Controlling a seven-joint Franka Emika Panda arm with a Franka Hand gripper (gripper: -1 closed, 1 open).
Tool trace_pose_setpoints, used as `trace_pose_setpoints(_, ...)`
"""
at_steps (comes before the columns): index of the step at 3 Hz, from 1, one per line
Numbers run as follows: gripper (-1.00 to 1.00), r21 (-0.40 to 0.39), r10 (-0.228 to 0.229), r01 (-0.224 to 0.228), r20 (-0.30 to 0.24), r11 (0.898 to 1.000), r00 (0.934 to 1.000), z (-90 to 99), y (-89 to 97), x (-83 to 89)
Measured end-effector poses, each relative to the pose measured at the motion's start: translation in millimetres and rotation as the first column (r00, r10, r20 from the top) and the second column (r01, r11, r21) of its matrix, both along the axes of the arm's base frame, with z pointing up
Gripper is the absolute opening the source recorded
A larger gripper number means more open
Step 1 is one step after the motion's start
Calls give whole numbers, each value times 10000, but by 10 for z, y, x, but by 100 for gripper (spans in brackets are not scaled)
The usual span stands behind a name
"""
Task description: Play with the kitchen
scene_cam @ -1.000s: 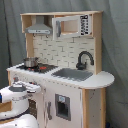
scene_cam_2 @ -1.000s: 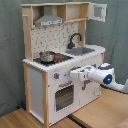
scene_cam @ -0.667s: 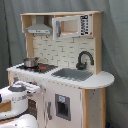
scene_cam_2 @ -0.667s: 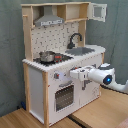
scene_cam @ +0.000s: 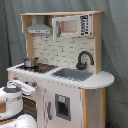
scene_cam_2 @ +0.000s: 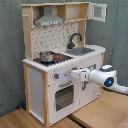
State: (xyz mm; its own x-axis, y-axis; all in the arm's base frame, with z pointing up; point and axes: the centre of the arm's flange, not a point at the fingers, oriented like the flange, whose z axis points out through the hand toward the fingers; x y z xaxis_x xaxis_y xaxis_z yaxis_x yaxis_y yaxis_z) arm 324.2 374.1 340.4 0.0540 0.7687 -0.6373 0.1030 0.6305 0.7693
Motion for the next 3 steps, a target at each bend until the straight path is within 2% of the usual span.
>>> trace_pose_setpoints(2,100,81,-702,700,229,9975,9973,20,122,-295)
trace_pose_setpoints(3,100,26,-1125,1124,295,9937,9932,-2,140,-421)
